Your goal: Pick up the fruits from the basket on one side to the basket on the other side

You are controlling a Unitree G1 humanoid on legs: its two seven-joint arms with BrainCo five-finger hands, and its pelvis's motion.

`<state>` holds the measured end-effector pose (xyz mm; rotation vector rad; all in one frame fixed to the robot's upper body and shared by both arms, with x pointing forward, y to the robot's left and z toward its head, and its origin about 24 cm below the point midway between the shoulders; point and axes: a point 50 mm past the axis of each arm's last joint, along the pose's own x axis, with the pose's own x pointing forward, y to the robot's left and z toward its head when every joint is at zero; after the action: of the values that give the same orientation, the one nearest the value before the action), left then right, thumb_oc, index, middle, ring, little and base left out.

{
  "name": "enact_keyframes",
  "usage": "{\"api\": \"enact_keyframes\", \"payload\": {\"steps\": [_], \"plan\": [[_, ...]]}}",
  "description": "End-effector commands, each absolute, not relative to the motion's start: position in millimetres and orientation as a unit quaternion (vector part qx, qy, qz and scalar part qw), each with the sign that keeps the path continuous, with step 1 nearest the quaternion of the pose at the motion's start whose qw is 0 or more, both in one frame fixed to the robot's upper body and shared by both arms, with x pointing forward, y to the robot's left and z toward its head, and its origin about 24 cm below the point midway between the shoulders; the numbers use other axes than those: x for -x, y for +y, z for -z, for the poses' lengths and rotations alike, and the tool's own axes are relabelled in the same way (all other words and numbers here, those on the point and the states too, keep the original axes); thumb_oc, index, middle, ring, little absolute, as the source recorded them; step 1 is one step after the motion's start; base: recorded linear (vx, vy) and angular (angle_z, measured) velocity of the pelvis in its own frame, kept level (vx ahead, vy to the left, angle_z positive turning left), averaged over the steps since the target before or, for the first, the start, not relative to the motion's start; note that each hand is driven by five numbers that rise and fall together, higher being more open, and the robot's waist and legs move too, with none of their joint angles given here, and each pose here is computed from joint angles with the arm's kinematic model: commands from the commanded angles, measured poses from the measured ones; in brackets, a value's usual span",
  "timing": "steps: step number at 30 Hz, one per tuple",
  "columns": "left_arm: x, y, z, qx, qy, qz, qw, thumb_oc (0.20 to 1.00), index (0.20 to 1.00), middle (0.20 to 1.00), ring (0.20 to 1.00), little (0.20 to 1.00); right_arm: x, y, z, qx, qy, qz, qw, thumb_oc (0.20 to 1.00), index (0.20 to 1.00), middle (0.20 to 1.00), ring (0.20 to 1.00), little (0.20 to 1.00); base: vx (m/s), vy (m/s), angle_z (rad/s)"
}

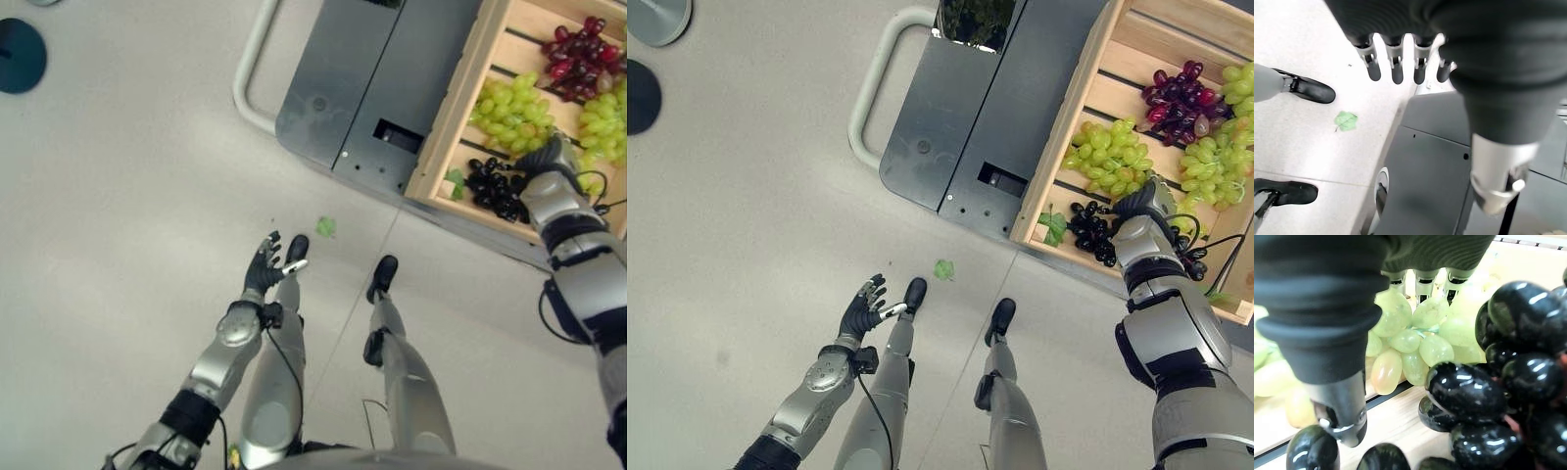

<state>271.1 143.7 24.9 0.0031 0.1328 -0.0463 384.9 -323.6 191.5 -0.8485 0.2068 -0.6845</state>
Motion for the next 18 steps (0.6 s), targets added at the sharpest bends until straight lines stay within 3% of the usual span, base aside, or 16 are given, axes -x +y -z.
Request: {"api": "enact_keyframes", "payload": {"steps": [1, 2, 3, 4, 18], "plan": [[-267, 125, -51, 0.015, -0.001, 0.055, 0.998, 1.0, 1.0, 1.0, 1.0, 1.0, -392, -314, -209, 0.445, 0.073, 0.312, 0.836, 1.0, 1.0, 1.0, 1.0, 1.0, 0.0, 0.0, 0.0], [-267, 123, -52, 0.017, -0.004, 0.058, 0.998, 1.0, 1.0, 1.0, 1.0, 1.0, -392, -312, -207, 0.46, 0.077, 0.308, 0.83, 0.63, 0.63, 0.63, 0.63, 0.63, 0.0, 0.0, 0.0], [-267, 122, -53, 0.018, -0.007, 0.059, 0.998, 1.0, 1.0, 1.0, 1.0, 1.0, -392, -313, -205, 0.466, 0.081, 0.308, 0.825, 0.319, 0.319, 0.319, 0.319, 0.319, 0.0, 0.0, 0.0], [-268, 121, -55, 0.017, -0.011, 0.06, 0.998, 1.0, 1.0, 1.0, 1.0, 1.0, -391, -314, -204, 0.472, 0.086, 0.308, 0.822, 0.2, 0.2, 0.2, 0.2, 0.2, 0.0, -0.011, 0.04], [-272, 115, -63, 0.023, -0.028, 0.058, 0.998, 1.0, 1.0, 1.0, 1.0, 1.0, -392, -306, -192, 0.487, 0.081, 0.307, 0.814, 0.2, 0.2, 0.2, 0.2, 0.2, -0.01, 0.001, 0.05]]}}
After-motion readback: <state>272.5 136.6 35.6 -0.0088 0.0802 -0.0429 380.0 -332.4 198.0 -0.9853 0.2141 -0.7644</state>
